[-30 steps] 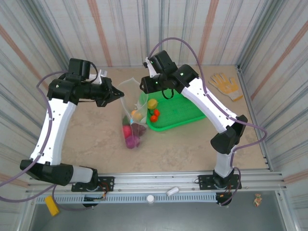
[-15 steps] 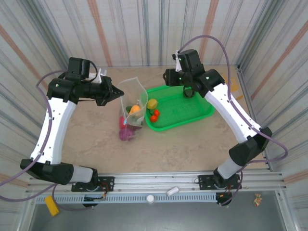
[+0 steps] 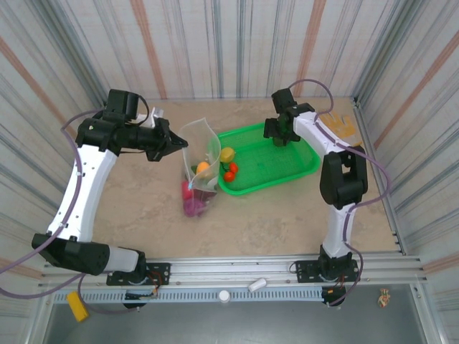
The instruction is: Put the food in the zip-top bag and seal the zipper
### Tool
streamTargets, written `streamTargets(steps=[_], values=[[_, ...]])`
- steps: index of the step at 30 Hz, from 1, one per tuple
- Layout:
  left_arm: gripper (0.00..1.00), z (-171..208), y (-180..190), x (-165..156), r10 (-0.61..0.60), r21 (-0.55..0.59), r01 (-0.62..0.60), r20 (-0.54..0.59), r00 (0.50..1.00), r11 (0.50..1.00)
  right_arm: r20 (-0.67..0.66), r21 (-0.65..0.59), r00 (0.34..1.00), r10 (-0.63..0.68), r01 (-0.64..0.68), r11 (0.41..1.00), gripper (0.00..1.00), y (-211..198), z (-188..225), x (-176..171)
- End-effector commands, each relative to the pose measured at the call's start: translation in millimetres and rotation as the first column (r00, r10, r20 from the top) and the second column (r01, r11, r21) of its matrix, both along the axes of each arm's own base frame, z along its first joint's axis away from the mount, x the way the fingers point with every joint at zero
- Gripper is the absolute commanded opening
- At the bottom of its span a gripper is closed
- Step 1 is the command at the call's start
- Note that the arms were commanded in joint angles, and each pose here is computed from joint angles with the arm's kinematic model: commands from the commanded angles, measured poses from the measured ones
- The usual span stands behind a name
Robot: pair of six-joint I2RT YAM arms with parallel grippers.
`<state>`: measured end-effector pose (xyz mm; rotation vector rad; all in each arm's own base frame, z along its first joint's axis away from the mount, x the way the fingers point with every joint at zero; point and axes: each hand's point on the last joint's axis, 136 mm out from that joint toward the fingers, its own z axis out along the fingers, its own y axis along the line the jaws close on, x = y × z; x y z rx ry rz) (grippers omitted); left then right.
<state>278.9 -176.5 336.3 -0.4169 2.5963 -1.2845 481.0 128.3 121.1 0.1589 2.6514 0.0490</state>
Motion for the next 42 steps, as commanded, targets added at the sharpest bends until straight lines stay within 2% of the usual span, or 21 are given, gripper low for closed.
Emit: streamTargets(steps=[1, 8, 12, 19, 27, 33, 38, 42], values=[[0.0, 7, -3, -4, -0.019, -0.025, 0.019, 0.019, 1.0, 1.0, -0.004, -0.009, 1.0, -0.009, 0.009, 1.0, 0.87, -9, -5, 14], [0.0, 11, -2, -1, -0.018, -0.044, 0.019, 0.027, 0.999, 0.999, -0.05, -0.061, 0.999, -0.001, -0.002, 0.998, 0.97, -16, -29, 31], [0.0, 14, -5, -1, -0.028, -0.07, 0.031, 0.034, 0.999, 0.997, -0.073, -0.061, 0.997, 0.004, -0.009, 0.998, 0.96, -19, -42, 34], [0.0, 14, -5, -1, -0.028, -0.075, 0.03, 0.029, 0.999, 0.997, -0.107, -0.044, 0.994, 0.03, -0.035, 0.998, 0.84, -17, -63, 35], [0.0, 16, -4, -2, -0.025, -0.074, 0.027, 0.033, 0.999, 0.997, -0.104, -0.039, 0.993, 0.051, -0.055, 0.998, 0.65, -10, -59, 32], [0.0, 15, -1, -4, -0.012, -0.071, 0.014, 0.033, 0.999, 0.997, -0.024, -0.027, 0.999, 0.044, -0.045, 0.999, 0.62, -5, -21, 21], [0.0, 14, 0, -5, -0.007, -0.067, 0.009, 0.034, 0.999, 0.998, 0.114, 0.005, 0.99, 0.083, -0.085, 0.996, 0.63, 16, 47, 2], [0.0, 9, 1, -8, -0.004, -0.06, 0.005, 0.023, 1.0, 0.998, 0.229, 0.057, 0.961, 0.155, -0.173, 0.983, 0.64, 43, 110, -24]])
